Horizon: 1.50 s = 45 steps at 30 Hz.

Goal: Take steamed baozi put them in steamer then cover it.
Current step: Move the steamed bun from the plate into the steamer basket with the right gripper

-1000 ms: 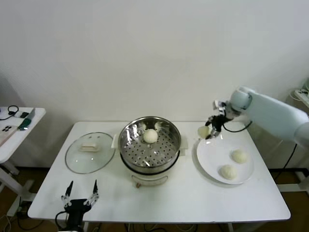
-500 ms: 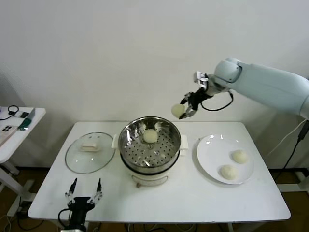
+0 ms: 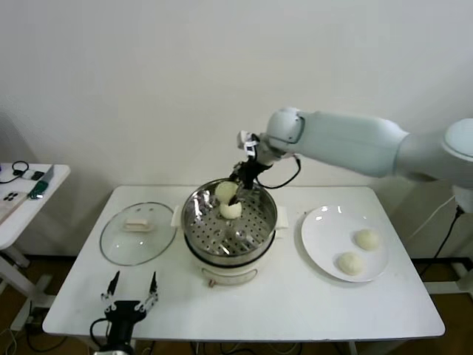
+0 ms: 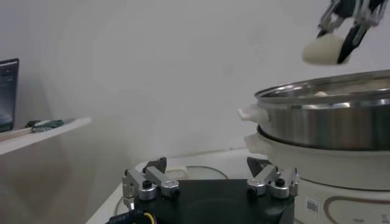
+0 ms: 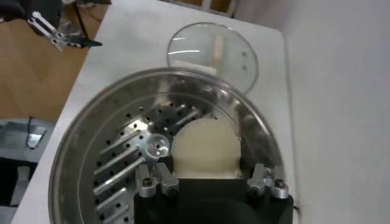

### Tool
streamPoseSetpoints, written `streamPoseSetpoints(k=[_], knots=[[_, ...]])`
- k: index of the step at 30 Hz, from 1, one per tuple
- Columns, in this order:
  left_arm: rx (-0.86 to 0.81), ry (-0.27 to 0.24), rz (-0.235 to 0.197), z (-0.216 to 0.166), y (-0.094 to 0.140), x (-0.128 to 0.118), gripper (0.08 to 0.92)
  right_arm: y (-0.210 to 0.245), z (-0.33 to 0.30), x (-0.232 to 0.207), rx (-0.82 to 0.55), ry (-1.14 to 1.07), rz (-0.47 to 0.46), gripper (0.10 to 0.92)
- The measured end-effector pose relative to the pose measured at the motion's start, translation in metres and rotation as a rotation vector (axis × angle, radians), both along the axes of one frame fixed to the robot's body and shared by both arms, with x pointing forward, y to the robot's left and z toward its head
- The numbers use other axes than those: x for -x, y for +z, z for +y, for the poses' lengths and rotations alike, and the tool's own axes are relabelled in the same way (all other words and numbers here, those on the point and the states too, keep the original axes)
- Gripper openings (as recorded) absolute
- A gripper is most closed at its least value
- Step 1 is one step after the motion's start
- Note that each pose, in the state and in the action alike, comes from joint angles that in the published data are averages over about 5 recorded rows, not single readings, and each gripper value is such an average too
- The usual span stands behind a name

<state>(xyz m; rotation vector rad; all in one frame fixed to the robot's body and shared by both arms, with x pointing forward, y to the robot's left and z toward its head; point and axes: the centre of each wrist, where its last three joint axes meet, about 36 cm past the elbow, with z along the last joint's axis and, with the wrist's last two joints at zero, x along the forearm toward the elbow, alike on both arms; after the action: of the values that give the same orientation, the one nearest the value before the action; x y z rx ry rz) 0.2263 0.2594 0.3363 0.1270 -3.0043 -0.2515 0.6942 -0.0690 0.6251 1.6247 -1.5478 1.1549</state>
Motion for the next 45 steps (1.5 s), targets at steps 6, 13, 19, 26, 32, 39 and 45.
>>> streamPoseSetpoints(k=[6,13,19,26,32,39,45], knots=[[-0.003,0.002,0.003,0.002,-0.001,0.0,0.823,-0.022,0.028,0.003,0.033,0.031,0.008,0.7],[-0.002,0.003,0.001,0.003,-0.001,-0.001,0.823,-0.042,0.049,0.004,0.069,0.058,0.01,0.704],[-0.002,0.005,0.001,0.004,-0.002,-0.002,0.823,-0.052,0.056,0.005,0.091,0.071,0.015,0.704],[-0.002,0.005,0.001,0.005,-0.002,-0.003,0.823,-0.055,0.059,0.005,0.111,0.082,0.014,0.704],[-0.002,0.006,0.002,0.005,-0.002,-0.003,0.823,-0.056,0.06,0.005,0.12,0.087,0.014,0.743],[-0.001,0.007,0.003,0.005,-0.002,-0.003,0.823,-0.052,0.059,0.005,0.125,0.089,0.018,0.821],[0.0,0.008,0.0,0.004,-0.002,-0.003,0.823,-0.035,0.049,0.002,0.123,0.098,0.016,0.823]])
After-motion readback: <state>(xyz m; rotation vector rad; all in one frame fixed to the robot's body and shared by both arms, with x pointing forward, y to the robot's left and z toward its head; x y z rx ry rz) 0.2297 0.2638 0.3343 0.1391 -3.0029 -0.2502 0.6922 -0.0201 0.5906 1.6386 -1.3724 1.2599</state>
